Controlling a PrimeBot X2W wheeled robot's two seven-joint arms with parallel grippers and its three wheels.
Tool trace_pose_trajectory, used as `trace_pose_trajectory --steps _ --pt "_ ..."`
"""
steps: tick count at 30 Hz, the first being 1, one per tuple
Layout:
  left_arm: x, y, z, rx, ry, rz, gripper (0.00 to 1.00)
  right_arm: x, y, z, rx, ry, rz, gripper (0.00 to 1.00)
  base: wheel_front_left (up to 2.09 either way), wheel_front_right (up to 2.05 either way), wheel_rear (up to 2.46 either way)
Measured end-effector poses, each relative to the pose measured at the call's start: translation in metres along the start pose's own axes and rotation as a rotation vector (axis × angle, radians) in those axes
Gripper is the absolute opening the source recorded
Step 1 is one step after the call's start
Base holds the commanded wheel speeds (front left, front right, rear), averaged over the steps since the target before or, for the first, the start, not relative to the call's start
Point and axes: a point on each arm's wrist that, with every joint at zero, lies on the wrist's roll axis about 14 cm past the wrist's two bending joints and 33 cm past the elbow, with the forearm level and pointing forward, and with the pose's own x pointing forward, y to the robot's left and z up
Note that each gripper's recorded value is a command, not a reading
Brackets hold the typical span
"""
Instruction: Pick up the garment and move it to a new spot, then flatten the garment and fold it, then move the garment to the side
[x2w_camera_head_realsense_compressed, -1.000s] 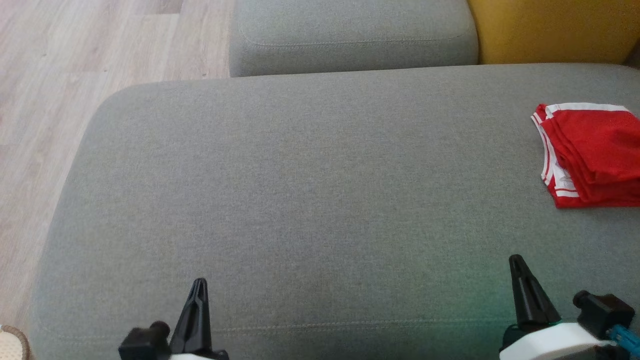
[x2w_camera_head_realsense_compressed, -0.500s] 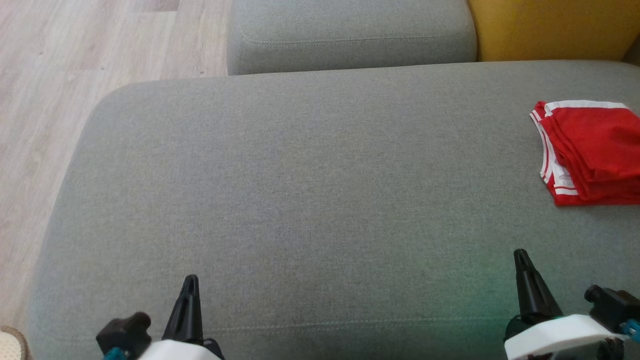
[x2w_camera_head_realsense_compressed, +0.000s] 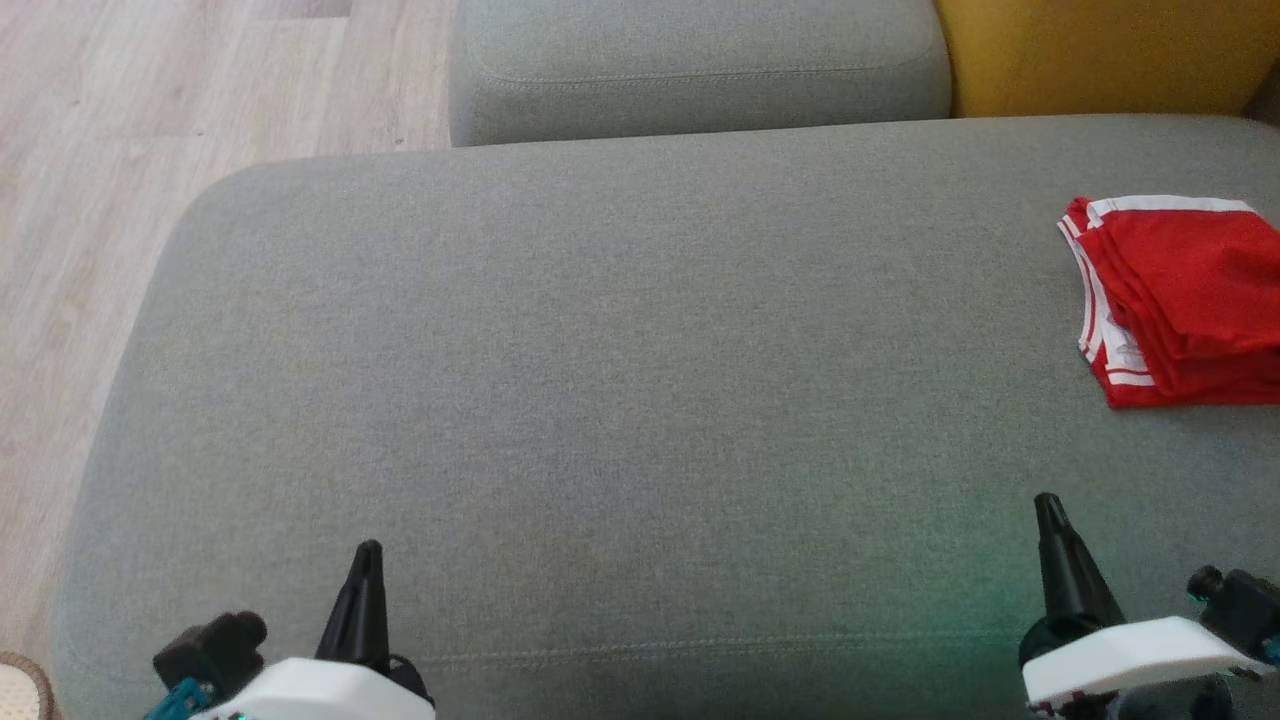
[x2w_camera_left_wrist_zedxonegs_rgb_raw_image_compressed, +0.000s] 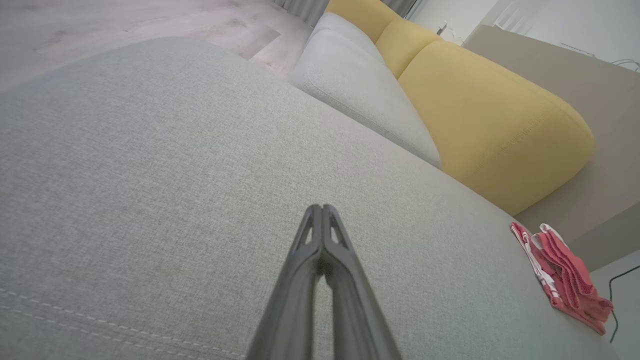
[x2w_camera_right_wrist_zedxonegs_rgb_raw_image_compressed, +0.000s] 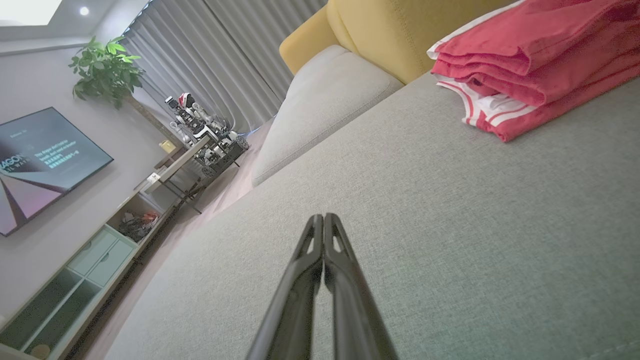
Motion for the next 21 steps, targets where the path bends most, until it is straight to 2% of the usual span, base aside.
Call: trace_pose_trajectory --steps 21 --pt "0.013 0.012 0.003 -0.25 0.03 0.026 0.0 0.008 -0.005 0.002 0.237 0.006 -0.03 0.0 0.0 0.0 0.0"
